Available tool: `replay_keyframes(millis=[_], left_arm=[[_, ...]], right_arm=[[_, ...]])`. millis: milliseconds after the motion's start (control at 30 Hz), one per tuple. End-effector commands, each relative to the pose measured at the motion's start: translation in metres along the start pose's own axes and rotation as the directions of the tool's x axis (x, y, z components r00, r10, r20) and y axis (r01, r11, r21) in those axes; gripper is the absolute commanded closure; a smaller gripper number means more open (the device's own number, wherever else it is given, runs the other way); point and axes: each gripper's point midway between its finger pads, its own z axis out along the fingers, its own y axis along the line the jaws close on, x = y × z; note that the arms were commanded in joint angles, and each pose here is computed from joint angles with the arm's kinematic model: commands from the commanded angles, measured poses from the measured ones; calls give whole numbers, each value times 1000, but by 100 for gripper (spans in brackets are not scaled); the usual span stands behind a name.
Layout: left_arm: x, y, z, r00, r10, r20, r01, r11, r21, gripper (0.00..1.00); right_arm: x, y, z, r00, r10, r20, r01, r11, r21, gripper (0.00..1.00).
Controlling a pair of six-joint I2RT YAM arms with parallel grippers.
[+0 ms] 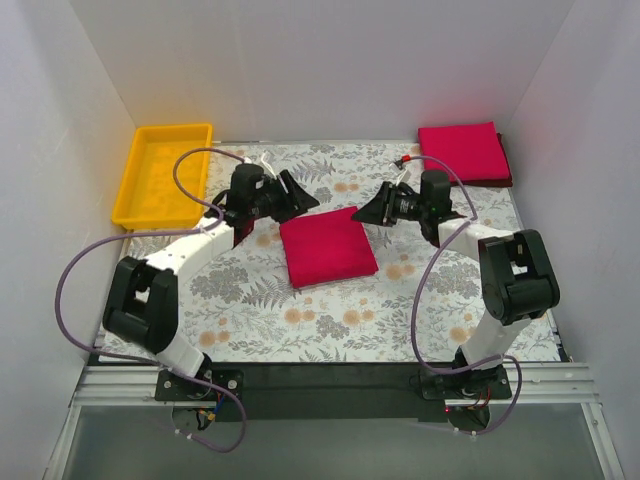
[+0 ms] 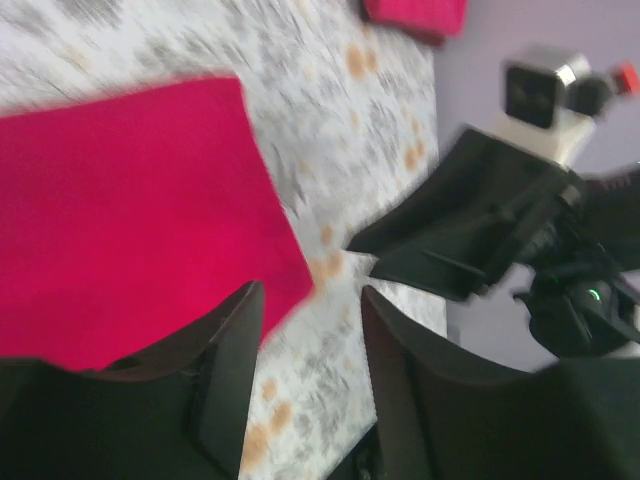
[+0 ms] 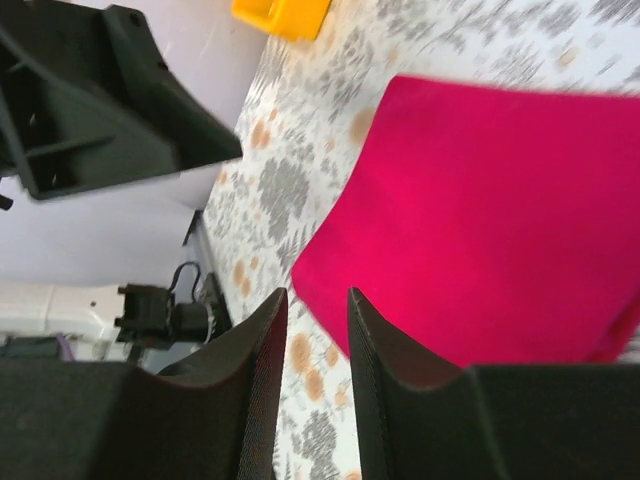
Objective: Fold and stack the t-shirts
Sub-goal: Fold the tshirt
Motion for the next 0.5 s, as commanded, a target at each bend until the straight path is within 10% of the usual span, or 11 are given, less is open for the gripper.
replay_keyframes(millis=[0,167,467], left_arm=[[65,-4,-12,992,-44,-121,42,999,-23,60],[111,30,-2,977,-123,-177,111,991,-73,89],[174,150,-6,930,-299,-214,210,909,-359,100]], right_arm=[[28,26,5,999,41,-22,-43,994,-103,64],[64,13,30,996,60,-68,-67,992,-106,68],[127,-71,27,945,310,-103,-315,948,-40,80]])
